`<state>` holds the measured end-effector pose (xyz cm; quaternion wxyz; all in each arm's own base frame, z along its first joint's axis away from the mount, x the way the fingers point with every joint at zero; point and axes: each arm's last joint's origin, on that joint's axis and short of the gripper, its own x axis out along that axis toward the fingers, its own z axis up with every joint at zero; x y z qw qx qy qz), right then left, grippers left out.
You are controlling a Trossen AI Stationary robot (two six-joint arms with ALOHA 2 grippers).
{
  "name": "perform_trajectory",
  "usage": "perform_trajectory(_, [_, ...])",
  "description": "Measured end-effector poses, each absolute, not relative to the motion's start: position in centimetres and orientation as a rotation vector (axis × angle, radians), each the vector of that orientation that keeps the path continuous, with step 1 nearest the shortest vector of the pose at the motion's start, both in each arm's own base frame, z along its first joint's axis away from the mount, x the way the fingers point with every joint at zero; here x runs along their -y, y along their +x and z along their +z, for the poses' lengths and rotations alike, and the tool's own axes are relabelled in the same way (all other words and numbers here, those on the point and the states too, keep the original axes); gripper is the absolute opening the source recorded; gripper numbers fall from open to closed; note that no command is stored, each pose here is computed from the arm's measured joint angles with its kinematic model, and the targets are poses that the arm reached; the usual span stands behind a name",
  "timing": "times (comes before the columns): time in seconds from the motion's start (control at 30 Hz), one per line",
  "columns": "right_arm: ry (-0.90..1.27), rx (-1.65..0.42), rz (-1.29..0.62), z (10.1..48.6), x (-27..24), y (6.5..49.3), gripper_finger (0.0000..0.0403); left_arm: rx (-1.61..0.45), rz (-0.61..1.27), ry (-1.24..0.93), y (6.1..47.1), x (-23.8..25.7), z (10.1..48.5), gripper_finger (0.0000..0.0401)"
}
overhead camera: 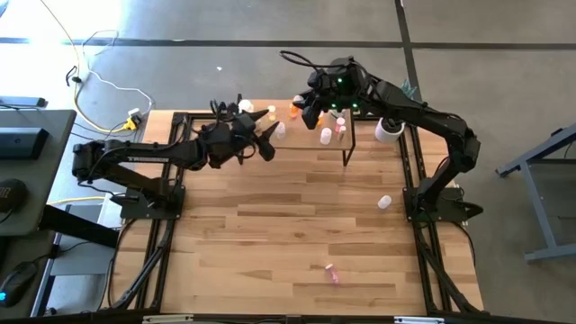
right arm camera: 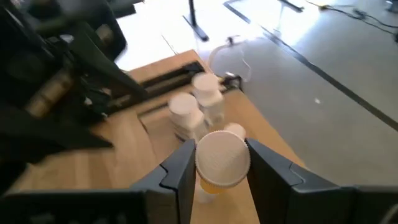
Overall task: Pick and place medicine bottles onto shelf by color
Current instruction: Put the orange pill bottle on the shelf
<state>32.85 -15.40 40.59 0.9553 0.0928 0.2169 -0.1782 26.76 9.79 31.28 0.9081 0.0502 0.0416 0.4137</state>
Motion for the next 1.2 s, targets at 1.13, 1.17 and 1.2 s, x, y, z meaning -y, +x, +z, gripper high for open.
perform_trajectory(1.13, [0.315, -0.763, -0.544, 31.6, 17.1, 37.4, 0.0113, -0.127, 0.67, 0.088, 22.3, -13.1, 32.9, 0.0214])
perform_trajectory(1.17, [0.314, -0.771, -0.548, 31.5, 17.1, 37.4, 0.0113, -0.127, 0.665, 0.087, 22.3, -13.1, 32.9, 0.0214])
perform_trajectory(1.2, [0.314, -0.788, -0.551, 31.3, 17.1, 37.3, 0.0113, -0.126, 0.661, 0.087, 22.2, -13.2, 32.9, 0.0214])
